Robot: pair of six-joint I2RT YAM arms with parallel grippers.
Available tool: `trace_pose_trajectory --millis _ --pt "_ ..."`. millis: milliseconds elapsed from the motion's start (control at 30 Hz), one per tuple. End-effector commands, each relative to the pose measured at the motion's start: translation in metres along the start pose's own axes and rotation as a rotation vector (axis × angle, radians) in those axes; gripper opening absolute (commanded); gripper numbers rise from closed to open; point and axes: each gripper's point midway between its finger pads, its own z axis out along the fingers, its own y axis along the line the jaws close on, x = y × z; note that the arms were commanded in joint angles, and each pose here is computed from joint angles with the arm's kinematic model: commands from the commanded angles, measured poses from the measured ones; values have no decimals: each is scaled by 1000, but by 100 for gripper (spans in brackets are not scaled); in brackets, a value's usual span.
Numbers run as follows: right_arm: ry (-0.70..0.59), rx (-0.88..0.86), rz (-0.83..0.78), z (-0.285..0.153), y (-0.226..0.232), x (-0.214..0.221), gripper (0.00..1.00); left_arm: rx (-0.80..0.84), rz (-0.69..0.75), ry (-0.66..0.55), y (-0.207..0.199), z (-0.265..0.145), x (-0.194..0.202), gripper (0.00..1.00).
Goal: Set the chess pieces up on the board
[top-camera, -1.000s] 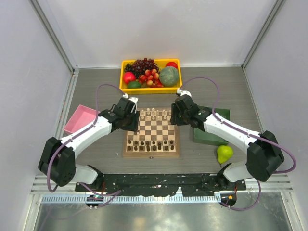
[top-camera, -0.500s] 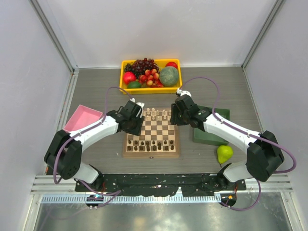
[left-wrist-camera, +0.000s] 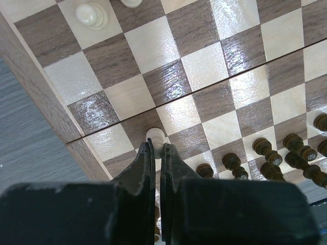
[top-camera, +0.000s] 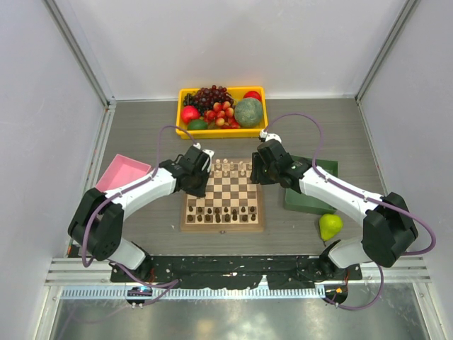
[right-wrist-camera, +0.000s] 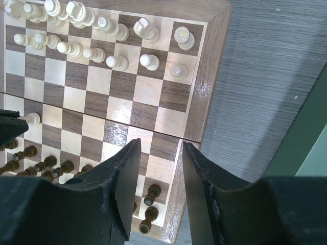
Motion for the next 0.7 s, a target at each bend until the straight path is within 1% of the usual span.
trace_pose_trajectory --millis 0,133,367,667 --pt "-47 -26 -2 -2 10 -17 45 5 24 -42 -3 -9 -17 2" --pt "-48 -22 -4 -3 8 -17 45 -46 28 -65 11 -16 -27 0" --pt "-56 -21 -3 -5 7 -18 45 -70 -7 -119 34 -27 -58 0" --pt "-64 -15 1 -8 5 -18 45 -102 -35 -99 51 -13 -71 0"
